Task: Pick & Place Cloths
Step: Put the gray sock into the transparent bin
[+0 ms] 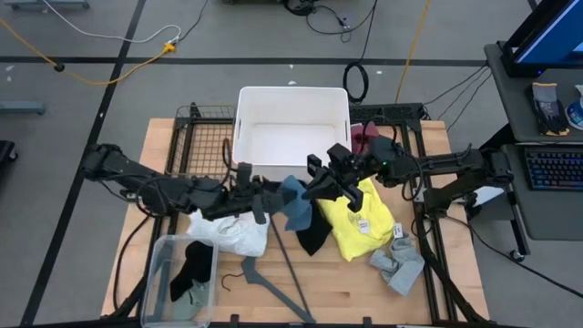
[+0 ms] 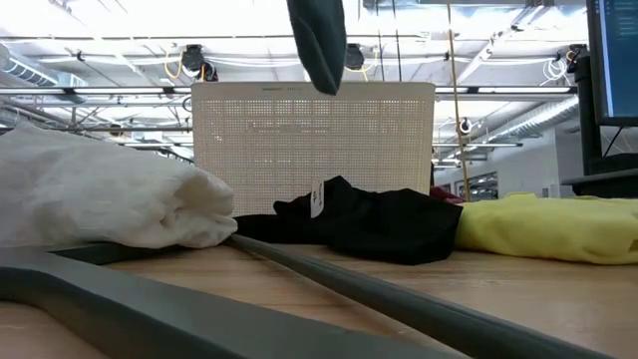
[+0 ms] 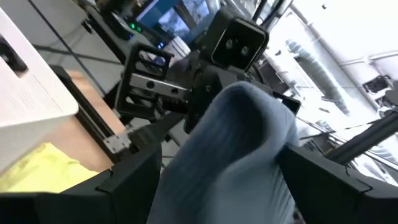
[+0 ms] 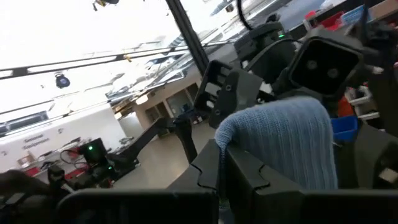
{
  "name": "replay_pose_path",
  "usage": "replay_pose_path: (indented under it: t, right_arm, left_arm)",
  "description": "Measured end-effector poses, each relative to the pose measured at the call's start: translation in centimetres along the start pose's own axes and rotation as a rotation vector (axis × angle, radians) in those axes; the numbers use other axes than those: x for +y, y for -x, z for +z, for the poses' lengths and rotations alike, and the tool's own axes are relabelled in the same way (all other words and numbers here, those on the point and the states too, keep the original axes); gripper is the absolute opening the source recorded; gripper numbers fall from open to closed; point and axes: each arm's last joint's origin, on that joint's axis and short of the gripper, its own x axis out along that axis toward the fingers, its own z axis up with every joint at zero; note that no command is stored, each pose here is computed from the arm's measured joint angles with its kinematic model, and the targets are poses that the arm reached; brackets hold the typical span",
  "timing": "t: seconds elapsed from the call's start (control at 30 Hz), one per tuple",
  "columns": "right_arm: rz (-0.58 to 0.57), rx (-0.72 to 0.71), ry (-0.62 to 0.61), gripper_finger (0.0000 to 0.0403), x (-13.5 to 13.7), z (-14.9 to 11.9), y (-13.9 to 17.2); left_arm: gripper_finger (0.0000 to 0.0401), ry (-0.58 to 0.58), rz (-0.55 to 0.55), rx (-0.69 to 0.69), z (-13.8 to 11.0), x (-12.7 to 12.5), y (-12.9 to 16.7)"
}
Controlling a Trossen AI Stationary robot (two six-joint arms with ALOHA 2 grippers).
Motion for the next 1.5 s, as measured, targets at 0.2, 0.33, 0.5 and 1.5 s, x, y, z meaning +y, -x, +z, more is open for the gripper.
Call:
replay_pose_path:
  t: [0.2,0.33,0.5,1.5]
  right_arm:
    - [0.017,-0.011,0.005,0.0,0.1,0.2,0.0]
    - [0.015,-0.019,0.015,0.0,0.2,0.3,0.0]
    - [-0.038,-0.048,0.034,0.0,-0.1,0.3,0.0]
    - [-0.063,-0.001,0.079,0.0027,-0.4,-0.1,0.0]
  left_arm:
    - [0.0322,0.018,-0.051,0.047,-0.7,0.4,-1.0]
    - [0.03,0.02,-0.104,0.068,-1.0,0.4,-1.4]
    - [0.0264,0.021,-0.166,0.117,-1.1,0.2,-1.4]
    - [0.0013,-0.04,-0.191,0.148,-0.7,0.7,-1.9]
